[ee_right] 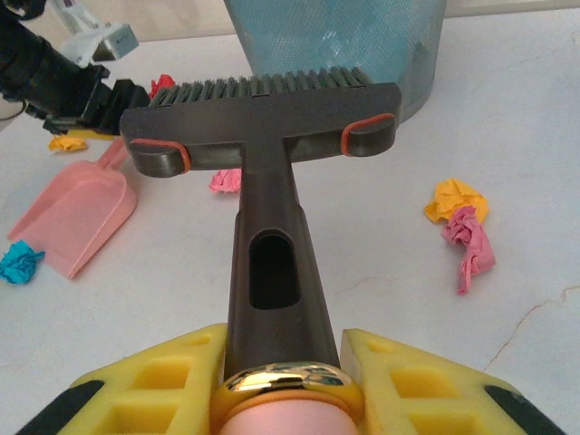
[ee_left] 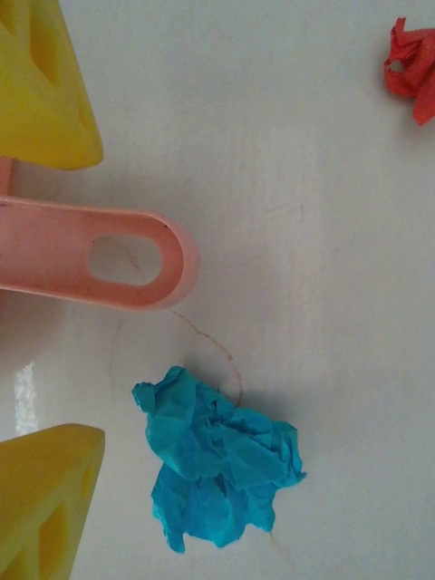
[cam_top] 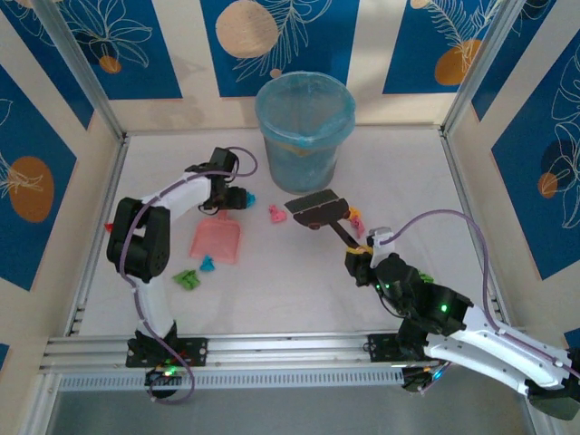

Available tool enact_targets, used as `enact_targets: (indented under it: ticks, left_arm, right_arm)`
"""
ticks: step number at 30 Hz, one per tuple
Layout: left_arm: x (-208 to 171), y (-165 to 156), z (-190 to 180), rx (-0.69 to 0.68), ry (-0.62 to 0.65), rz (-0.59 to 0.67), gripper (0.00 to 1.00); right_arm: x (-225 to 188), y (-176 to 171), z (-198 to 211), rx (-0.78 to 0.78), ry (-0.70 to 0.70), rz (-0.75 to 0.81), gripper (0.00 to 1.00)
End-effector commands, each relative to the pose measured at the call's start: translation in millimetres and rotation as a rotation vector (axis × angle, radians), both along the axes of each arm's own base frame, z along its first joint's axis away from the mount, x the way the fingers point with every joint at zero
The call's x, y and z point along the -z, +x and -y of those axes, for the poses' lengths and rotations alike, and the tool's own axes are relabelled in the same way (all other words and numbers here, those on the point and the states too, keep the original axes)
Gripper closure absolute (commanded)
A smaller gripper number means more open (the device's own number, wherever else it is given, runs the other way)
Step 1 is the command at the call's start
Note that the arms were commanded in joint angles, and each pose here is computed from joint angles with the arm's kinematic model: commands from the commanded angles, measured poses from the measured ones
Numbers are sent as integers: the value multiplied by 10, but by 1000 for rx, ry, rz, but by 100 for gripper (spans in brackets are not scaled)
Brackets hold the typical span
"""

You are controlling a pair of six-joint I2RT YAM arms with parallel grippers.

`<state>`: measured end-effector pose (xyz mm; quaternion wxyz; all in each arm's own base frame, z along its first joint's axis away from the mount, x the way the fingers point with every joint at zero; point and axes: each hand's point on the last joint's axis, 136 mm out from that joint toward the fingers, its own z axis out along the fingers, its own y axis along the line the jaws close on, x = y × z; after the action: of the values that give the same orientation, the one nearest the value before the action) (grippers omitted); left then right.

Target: Sweep away the paper scraps from the table

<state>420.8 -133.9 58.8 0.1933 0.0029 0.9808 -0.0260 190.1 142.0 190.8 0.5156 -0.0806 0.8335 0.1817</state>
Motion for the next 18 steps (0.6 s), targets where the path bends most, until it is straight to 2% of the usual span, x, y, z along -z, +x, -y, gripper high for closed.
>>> enact_targets:
  ticks: [1,7,18]
  left_arm:
    - [46,-25,-39,-17,5,6,29]
    - [141,-95,-95,1,36,-5,29]
    - [97,11,-63,-26,9,47,47]
  right_arm:
    - [-103,60,42,39,33,55,100]
    - [-115,78,58,52,35,65,100]
    - [-91,111,146,99,29,80,100]
